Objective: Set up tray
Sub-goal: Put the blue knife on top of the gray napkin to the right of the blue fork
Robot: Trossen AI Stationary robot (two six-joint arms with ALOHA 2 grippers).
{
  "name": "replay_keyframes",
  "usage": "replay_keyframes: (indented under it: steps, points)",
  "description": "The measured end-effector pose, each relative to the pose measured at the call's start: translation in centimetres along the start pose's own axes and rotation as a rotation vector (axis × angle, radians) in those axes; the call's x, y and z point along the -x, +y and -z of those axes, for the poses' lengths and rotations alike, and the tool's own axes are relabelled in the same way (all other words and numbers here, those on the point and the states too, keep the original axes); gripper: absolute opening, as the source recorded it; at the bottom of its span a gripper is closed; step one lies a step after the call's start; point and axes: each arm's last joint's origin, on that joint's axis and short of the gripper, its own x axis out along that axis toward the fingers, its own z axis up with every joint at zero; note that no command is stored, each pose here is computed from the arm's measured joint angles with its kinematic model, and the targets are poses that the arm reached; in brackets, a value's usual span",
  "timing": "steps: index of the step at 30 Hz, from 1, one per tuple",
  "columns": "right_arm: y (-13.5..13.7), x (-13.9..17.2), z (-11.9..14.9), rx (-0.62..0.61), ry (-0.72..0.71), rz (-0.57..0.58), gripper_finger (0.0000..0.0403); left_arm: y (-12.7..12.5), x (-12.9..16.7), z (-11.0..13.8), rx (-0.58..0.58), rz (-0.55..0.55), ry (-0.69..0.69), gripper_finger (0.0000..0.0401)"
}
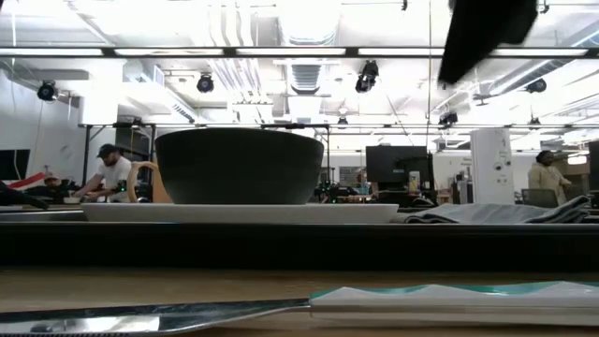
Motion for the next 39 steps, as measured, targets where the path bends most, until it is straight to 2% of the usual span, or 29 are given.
replay_keyframes:
  steps: [5, 8, 13, 16, 22, 26, 31, 39]
  points:
    - [4.3, 3.3, 1.6, 0.175, -0.049, -0.342, 0.0038, 0.0, 0.0, 0.1, 0.046, 0.0, 0.002, 0.0204]
    - [5.7, 4.3, 3.1, 0.231, -0.069, -0.424, 0.0064, 0.0, 0.0, 0.1, 0.077, 0.001, 0.002, 0.0204]
    - [6.3, 3.9, 4.1, 0.294, -0.117, -0.397, 0.0104, 0.0, 0.0, 0.1, 0.119, 0.002, 0.002, 0.0204]
    - [7.0, 3.0, 3.6, 0.311, -0.146, -0.421, 0.0128, 0.0, 0.0, 0.1, 0.135, 0.003, 0.002, 0.0204]
    - [8.5, 1.3, 1.9, 0.246, -0.173, -0.423, 0.0166, 0.0, 0.0, 0.0, 0.186, 0.004, 0.001, 0.0204]
    - [10.0, 0.0, 0.8, 0.265, -0.077, -0.416, 0.0173, 0.0, 0.1, 0.0, 0.197, 0.005, 0.001, 0.0204]
    - [11.6, -2.2, -0.6, 0.325, 0.076, -0.317, 0.0174, 0.0, 0.1, 0.0, 0.204, 0.005, 0.001, 0.0204]
    - [14.5, -5.3, -0.3, 0.466, 0.176, -0.259, 0.0174, 0.0, 0.1, 0.1, 0.202, 0.005, 0.002, 0.0204]
